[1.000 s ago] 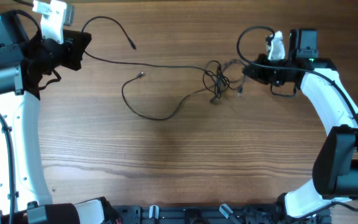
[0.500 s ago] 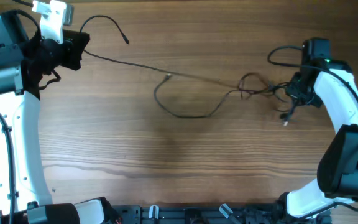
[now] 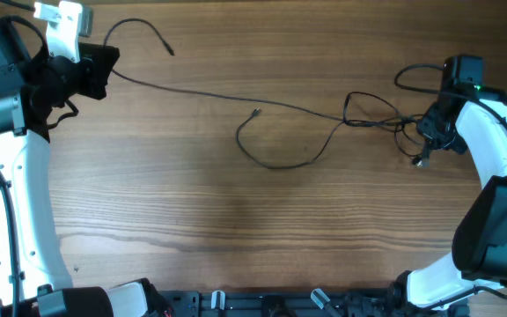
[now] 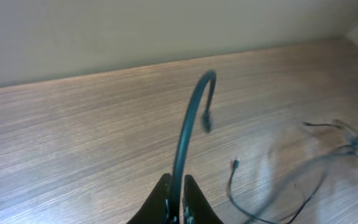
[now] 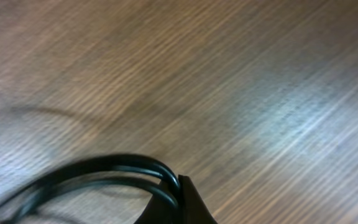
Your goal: Untangle cables
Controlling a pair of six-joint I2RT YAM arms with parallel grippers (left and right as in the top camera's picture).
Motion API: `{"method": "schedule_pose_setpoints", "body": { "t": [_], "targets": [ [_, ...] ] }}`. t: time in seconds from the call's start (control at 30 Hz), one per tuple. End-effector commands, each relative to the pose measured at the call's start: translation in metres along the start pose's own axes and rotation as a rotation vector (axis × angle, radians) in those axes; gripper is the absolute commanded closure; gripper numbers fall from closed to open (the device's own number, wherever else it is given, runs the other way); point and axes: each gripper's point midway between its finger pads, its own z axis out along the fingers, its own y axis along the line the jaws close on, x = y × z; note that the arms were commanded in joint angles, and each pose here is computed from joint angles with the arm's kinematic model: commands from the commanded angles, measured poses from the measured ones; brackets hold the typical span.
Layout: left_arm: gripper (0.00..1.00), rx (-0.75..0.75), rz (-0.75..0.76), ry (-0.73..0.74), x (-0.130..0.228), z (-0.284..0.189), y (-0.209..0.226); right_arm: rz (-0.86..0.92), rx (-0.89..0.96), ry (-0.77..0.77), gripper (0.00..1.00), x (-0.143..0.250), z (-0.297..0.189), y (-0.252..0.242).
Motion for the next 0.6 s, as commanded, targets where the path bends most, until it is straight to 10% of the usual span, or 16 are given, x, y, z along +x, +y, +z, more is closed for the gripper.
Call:
{"method": "schedule_pose_setpoints", "body": {
  "t": [0.0, 0.1, 0.57],
  "targets": [
    [0.49, 0.056, 0.015, -0.021, -0.008, -0.003, -0.017, -0.049, -0.085, -0.023, 0.95, -0.001, -0.013, 0.023],
    [0.3, 0.088, 0.028, -0.017, -0.009, 0.002, -0.029, -0.097, -0.106, -0.032, 0.96, 0.005, -0.018, 0.04],
    [0.3, 0.302, 0.092, 0.114, 0.014, 0.054, -0.109, -0.428, -0.551, -0.106, 0.96, 0.041, -0.117, 0.192]
  ]
}}
